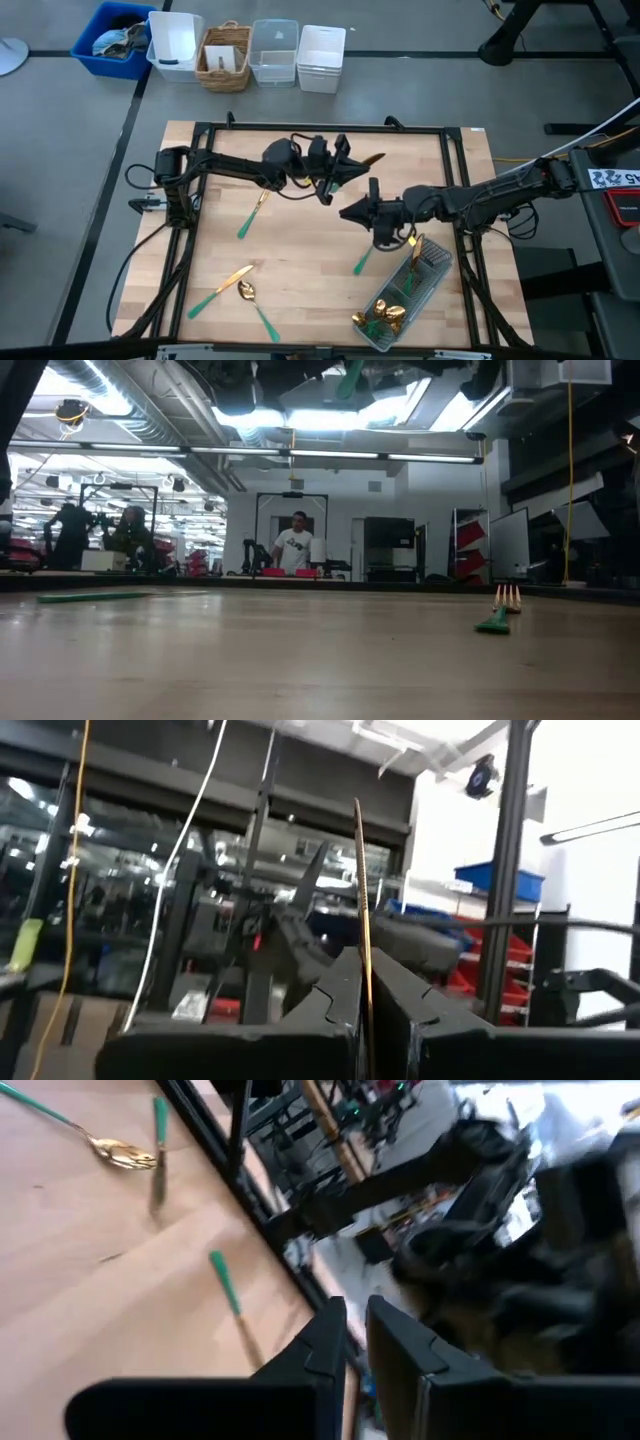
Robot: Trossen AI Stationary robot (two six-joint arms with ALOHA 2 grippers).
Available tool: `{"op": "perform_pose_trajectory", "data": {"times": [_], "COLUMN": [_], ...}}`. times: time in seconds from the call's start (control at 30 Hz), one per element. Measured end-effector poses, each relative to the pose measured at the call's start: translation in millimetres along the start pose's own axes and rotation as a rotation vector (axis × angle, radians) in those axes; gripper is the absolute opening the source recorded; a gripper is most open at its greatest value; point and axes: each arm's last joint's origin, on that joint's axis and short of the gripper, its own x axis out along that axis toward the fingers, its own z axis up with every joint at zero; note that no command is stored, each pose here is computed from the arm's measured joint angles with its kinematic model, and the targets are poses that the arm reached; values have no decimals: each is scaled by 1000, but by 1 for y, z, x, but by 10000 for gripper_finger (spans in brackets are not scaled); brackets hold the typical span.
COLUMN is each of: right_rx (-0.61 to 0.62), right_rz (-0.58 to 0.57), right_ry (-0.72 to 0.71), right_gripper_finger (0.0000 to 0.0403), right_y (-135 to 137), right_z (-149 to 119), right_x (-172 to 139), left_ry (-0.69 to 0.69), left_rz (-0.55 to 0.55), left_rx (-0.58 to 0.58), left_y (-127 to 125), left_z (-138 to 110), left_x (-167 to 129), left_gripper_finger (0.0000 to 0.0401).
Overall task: Sort silverware
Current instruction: Put the top right table knife into the utensil organizer
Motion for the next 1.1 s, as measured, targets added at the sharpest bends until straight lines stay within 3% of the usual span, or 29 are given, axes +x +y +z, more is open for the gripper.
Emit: {"op": "perform_pose_trajectory", "data": {"times": [0.27, 0.47, 0.73, 1.1], "right_rx": [-55, 18, 67, 49], "right_rz": [-73, -182, -179, -493], "right_ry": [72, 293, 487, 773], "right_gripper_finger": [44, 44, 44, 44], "right_y": [-4, -6, 9, 6], "right_z": [-1, -3, 7, 17], "right_x": [0, -10, -34, -53], "left_ry": [61, 163, 214, 341], "left_rz": [29, 38, 67, 82], "left_rx": [10, 0, -8, 23], "left_y": [3, 7, 19, 17], "left_z": [-6, -15, -17, -30], "left_x": [0, -2, -7, -9], "left_gripper_finger": [0, 0, 0, 0]}}
